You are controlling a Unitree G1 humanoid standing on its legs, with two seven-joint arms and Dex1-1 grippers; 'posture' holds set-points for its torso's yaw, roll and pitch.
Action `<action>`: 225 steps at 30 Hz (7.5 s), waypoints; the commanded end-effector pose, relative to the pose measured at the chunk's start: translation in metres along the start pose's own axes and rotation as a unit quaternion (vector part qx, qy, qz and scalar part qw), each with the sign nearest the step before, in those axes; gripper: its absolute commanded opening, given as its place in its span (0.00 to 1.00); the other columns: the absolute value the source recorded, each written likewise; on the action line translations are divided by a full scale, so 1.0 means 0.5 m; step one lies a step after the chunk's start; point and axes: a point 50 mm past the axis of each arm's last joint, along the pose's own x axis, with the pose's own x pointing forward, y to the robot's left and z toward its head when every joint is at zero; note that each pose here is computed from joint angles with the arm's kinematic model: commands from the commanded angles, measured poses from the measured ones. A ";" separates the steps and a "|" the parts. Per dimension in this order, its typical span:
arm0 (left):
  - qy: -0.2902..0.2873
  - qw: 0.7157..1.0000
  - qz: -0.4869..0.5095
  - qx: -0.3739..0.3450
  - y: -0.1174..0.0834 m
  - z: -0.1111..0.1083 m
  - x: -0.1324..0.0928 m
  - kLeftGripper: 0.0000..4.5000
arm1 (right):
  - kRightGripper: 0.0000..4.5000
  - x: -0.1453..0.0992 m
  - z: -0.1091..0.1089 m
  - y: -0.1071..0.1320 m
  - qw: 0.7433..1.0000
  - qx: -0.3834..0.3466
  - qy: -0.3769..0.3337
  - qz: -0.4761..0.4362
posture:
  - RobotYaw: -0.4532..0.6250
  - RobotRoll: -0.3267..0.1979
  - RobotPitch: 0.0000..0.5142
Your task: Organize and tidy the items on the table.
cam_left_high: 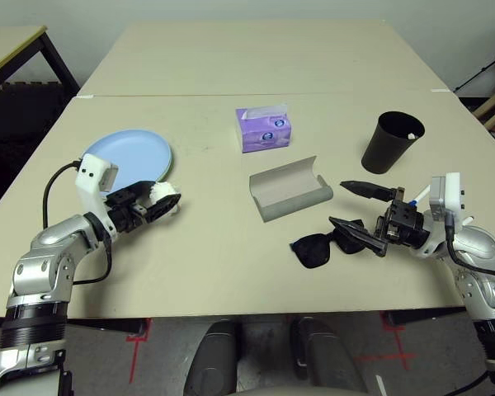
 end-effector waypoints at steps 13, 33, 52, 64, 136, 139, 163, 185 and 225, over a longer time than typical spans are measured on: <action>0.024 1.000 -0.002 0.011 0.014 -0.003 -0.015 0.00 | 1.00 0.018 0.014 0.005 1.000 -0.006 -0.008 0.004 | 0.48 0.62 0.23; -0.098 0.988 0.117 0.029 0.080 0.146 -0.029 0.00 | 1.00 0.024 0.014 0.007 1.000 -0.007 0.002 0.009 | 0.49 0.62 0.21; -0.110 0.963 0.240 0.050 0.143 0.156 -0.003 0.92 | 1.00 0.025 0.026 0.009 1.000 -0.017 0.008 0.011 | 0.48 0.62 0.23; -0.131 0.975 0.169 0.061 0.115 0.180 0.021 0.99 | 1.00 0.022 0.029 0.000 1.000 -0.018 0.015 -0.002 | 0.47 0.62 0.23; -0.020 0.945 -0.274 0.179 -0.003 0.097 0.101 0.99 | 1.00 -0.019 0.049 -0.047 0.997 -0.039 0.060 -0.003 | 0.48 0.62 0.38; -0.034 0.938 -0.293 0.181 -0.017 0.094 0.112 0.99 | 1.00 -0.020 0.055 -0.046 0.997 -0.041 0.058 -0.010 | 0.48 0.62 0.37; -0.097 0.892 -0.384 0.219 -0.093 0.106 0.086 0.99 | 1.00 0.015 0.072 -0.038 0.997 -0.044 0.055 0.043 | 0.48 0.62 0.34; -0.083 0.870 -0.433 0.220 -0.117 0.076 0.104 0.99 | 1.00 0.046 0.116 -0.012 0.939 -0.095 0.325 0.060 | 0.46 0.62 0.38; -0.084 0.865 -0.435 0.235 -0.114 0.074 0.133 0.99 | 1.00 0.104 0.200 0.040 0.807 -0.283 0.476 0.206 | 0.47 0.62 0.41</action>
